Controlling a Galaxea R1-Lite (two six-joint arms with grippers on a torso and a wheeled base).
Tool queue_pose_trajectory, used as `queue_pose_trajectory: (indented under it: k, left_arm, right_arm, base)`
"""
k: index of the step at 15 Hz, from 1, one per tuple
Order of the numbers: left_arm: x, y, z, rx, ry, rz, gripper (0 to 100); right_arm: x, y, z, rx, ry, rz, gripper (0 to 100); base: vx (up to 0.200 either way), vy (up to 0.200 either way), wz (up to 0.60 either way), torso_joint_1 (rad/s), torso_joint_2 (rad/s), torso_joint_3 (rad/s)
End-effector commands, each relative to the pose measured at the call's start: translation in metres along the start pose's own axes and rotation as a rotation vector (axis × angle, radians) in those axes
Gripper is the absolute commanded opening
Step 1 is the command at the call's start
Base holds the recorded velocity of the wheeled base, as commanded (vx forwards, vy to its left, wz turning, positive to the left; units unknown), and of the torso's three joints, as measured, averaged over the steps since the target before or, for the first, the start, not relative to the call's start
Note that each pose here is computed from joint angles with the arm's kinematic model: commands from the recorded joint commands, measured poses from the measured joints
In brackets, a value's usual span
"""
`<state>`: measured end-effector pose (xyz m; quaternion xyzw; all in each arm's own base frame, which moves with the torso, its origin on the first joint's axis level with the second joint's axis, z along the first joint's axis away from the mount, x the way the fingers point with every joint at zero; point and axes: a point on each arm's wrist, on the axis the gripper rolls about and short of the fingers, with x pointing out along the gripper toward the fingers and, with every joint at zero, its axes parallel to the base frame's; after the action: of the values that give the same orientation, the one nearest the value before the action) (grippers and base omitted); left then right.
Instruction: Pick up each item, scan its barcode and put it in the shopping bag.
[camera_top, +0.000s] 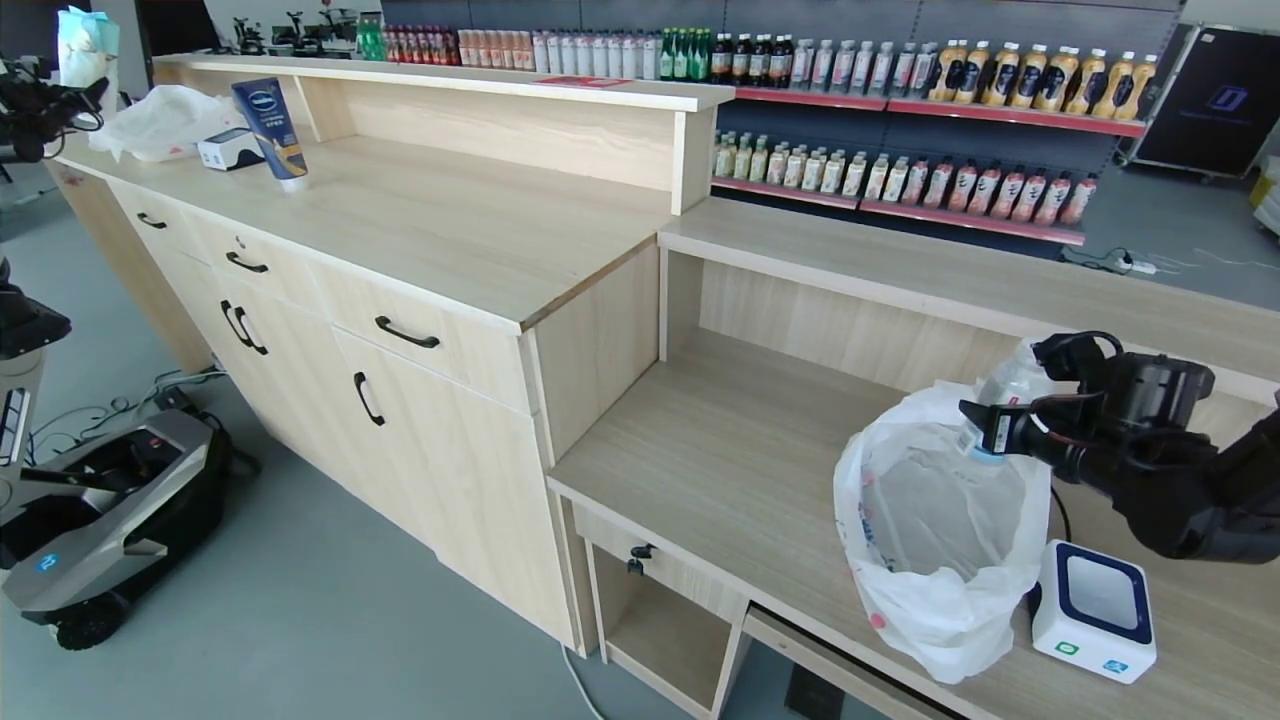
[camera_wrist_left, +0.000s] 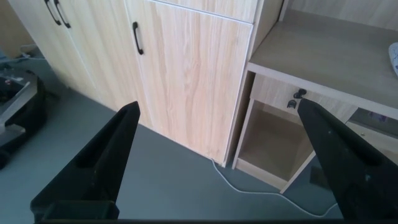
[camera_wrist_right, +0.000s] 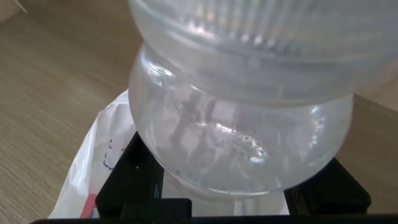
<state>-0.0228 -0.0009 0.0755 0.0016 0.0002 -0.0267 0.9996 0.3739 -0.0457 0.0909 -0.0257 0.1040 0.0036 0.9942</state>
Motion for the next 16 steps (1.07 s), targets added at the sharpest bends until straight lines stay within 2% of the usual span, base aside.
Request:
queue_pose_trajectory:
  k: [1, 5, 10, 16]
  left_arm:
    - [0.000, 0.000, 0.000, 0.000, 0.001, 0.000, 100]
    - [0.000, 0.000, 0.000, 0.000, 0.001, 0.000, 100]
    - [0.000, 0.000, 0.000, 0.000, 0.001, 0.000, 100]
    - [0.000, 0.000, 0.000, 0.000, 0.001, 0.000, 100]
  right_arm:
    - [0.011, 0.009, -0.018, 0.000, 0.025, 0.025, 0]
    - [0.025, 0.022, -0.031, -0.009, 0.002, 0.057, 0]
    - [0.033, 0.020, -0.047, -0.034, 0.018, 0.054, 0]
    - [0.034, 0.020, -0.051, -0.048, 0.025, 0.052, 0]
  base:
    - [0.000, 0.000, 0.00, 0.000, 0.00, 0.000]
    - [0.000, 0.000, 0.00, 0.000, 0.00, 0.000]
    - [0.000, 0.000, 0.00, 0.000, 0.00, 0.000]
    - [0.000, 0.000, 0.00, 0.000, 0.00, 0.000]
